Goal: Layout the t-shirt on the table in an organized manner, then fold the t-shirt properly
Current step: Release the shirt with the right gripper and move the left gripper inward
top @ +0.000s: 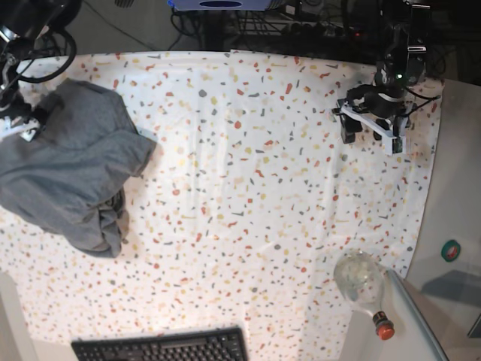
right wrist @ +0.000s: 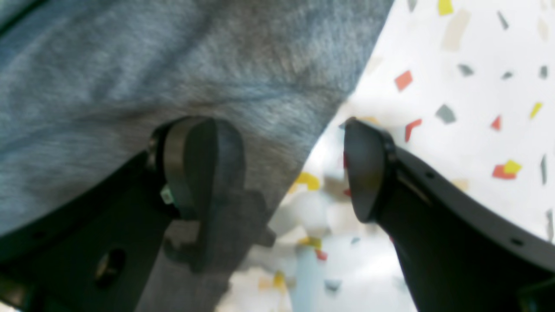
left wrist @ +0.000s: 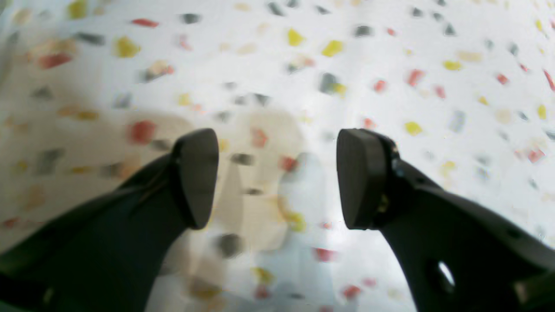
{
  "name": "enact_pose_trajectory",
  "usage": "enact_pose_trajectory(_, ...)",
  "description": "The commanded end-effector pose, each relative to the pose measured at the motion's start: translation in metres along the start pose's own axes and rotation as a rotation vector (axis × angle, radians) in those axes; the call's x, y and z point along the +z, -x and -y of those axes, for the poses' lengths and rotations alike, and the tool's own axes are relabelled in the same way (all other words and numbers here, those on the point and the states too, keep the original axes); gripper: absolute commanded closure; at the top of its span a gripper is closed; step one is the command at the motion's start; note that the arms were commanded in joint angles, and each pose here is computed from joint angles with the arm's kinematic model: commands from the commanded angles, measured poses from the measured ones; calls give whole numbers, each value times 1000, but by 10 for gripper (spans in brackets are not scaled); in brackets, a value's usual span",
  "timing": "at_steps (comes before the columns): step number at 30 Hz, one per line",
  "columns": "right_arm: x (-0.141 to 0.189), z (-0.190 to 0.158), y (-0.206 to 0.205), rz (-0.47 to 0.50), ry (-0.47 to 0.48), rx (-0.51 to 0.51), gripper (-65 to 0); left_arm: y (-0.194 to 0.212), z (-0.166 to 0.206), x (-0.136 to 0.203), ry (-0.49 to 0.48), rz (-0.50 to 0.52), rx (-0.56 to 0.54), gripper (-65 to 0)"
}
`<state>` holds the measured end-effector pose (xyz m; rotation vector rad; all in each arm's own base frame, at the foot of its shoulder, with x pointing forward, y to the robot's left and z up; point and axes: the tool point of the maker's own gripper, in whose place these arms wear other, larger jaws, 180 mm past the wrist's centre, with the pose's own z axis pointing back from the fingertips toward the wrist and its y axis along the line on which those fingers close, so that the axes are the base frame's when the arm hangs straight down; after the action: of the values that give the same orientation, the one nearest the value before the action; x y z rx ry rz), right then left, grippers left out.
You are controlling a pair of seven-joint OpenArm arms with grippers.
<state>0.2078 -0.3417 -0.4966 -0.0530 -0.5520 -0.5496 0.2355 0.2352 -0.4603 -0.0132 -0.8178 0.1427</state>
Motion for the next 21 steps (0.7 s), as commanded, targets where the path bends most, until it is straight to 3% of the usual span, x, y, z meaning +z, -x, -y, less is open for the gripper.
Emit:
enact_pose_trajectory(1, -3, 1, -4, -2, 0, -5, -432, -11, 10, 0, 40, 33, -16, -411)
enact_pose_trajectory(4, -9, -1, 11, -36, -8, -23, -428, -13, 46, 3, 159, 44, -48, -411)
enact_pose_trajectory(6, -9, -8, 21, -49, -20, -29, -365, -9, 72, 5, 224, 36, -62, -411)
enact_pose_trajectory(10, 2, -22, 24, -32, -121, 74, 0, -8, 123, -4, 337, 26, -98, -411)
enact_pose_trajectory(12, 8, -26, 17, -13, -154, 127, 0, -7, 160, -7, 413, 20, -122, -411)
enact_pose_trajectory(17, 50, 24, -17, 43, -22, 157, 0, -1, 229, -16, 543, -10, -163, -410)
enact_pose_trajectory(21, 82, 36, -40, 118, 41, 230, 0, -5, 289, -21, 633, -20, -177, -410)
